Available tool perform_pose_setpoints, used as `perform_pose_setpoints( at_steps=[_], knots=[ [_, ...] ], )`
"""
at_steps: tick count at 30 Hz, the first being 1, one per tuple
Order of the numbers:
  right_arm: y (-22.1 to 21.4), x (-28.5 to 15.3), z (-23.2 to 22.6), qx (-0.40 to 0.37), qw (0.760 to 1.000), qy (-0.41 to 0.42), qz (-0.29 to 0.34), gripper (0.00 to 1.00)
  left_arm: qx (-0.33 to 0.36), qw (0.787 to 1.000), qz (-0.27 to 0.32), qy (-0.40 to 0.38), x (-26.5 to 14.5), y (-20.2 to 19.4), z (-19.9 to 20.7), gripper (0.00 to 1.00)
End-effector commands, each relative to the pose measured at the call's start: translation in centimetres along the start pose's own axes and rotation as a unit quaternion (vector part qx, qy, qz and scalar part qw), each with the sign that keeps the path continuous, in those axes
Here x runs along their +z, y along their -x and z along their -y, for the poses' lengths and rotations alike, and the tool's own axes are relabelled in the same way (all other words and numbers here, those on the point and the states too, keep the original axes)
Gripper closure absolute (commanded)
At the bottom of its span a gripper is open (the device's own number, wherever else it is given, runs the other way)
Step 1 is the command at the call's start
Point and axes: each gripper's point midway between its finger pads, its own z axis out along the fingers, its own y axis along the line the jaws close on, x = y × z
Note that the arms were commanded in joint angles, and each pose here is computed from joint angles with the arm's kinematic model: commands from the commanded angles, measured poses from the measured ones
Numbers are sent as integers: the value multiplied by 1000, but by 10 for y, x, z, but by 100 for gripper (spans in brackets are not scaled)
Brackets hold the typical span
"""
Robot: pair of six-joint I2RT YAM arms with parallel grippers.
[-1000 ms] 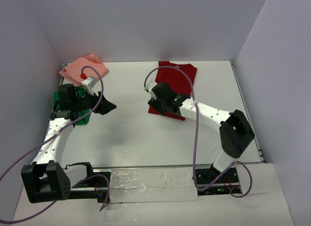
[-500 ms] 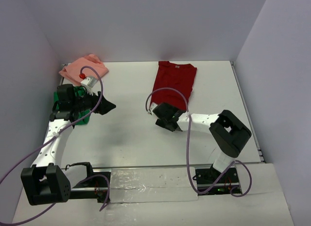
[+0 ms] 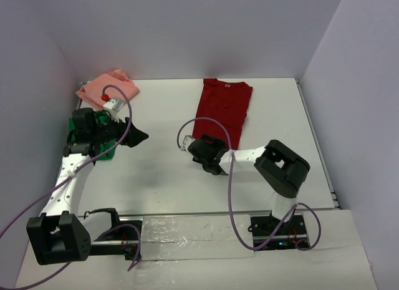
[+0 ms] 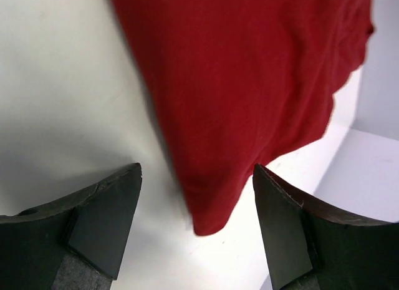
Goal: Fold and stack the t-shirts
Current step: Grab one side of the 2/3 rectangular tshirt with right arm
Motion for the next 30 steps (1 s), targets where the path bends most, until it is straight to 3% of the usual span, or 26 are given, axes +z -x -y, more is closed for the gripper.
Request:
perform_pose_setpoints(
  at_steps=[1,11,15,17,18,21,24,30],
  knots=[
    [-3,14,-2,-11,999,-33,-7,21,24,1000,18,-1,-3,9,1,20],
    [-5,44,-4,-1,999,-22,-31,24,27,999,20,-2,-5,11,4,19],
    [-12,48,-3,9,999,-7,-43,42,28,999,20,-1,-6,11,3,20],
    [-11,47,0,15,999,-8,-45,58,28,999,20,-2,-6,11,3,20],
    [-15,47,-2,14,999,1,-51,71,27,999,20,-3,-6,11,4,19],
    [-17,48,0,21,998,3,-55,93,27,999,19,-3,-5,10,3,20],
    [-19,41,-1,22,998,16,-60,100,26,999,19,-4,-5,10,3,19],
    [-2,7,-6,26,998,44,-36,100,24,1000,17,-2,-4,9,1,20]
  ],
)
